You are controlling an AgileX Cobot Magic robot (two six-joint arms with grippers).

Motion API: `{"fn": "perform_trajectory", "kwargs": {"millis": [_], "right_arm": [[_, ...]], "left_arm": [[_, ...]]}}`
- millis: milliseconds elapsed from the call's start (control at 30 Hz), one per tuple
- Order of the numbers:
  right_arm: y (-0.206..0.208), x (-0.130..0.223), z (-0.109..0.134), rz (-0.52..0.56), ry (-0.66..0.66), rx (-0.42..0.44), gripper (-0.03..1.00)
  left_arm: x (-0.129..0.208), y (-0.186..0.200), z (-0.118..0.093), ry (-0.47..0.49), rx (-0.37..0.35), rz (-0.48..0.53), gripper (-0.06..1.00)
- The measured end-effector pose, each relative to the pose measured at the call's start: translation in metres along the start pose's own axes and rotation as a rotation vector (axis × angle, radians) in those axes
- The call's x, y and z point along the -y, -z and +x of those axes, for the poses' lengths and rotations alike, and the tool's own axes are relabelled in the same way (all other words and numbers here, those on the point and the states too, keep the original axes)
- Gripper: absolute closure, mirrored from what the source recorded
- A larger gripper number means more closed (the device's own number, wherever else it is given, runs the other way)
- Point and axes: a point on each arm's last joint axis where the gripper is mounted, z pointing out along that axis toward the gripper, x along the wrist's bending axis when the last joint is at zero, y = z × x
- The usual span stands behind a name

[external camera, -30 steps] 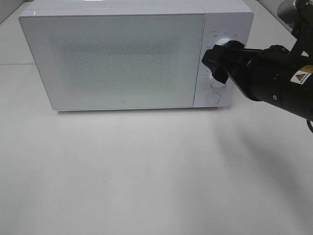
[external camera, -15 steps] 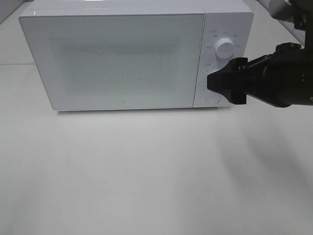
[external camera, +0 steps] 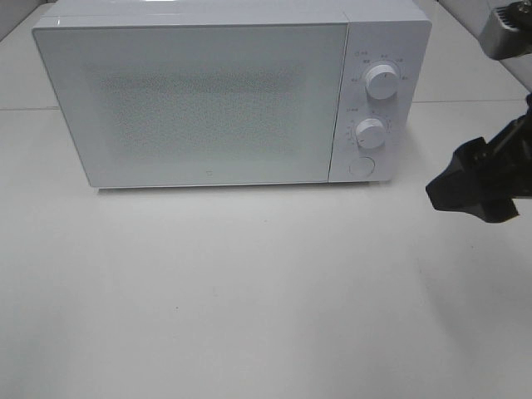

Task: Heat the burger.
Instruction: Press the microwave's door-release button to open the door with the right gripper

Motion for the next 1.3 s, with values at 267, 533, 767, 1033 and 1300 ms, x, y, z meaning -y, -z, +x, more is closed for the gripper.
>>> {"fn": "perform_trajectory", "kwargs": {"millis": [267,533,767,1033,1300], "right_arm": [[0.034,0.017,-0.001,-0.016,-0.003,0.009,0.20],[0.085,0.056,-0.006,-0.156,-0.020,0.055,0.16],[0.120,0.096,-0.013,-0.264,-0.130,0.182,0.10],[0.148,0.132,-0.006,-0.423,-0.248,0.298,0.11],[0.144,0.157,0.004,-0.492,-0.327,0.347,0.13]], "left_arm": [[0.000,0.000,0.000,0.000,0.000,0.000,-0.03],[0.000,0.000,0.000,0.000,0.000,0.000,-0.03],[0.000,0.000,0.000,0.000,0.000,0.000,-0.03],[0.000,0.000,0.000,0.000,0.000,0.000,-0.03],[0.000,0.000,0.000,0.000,0.000,0.000,-0.03]]}}
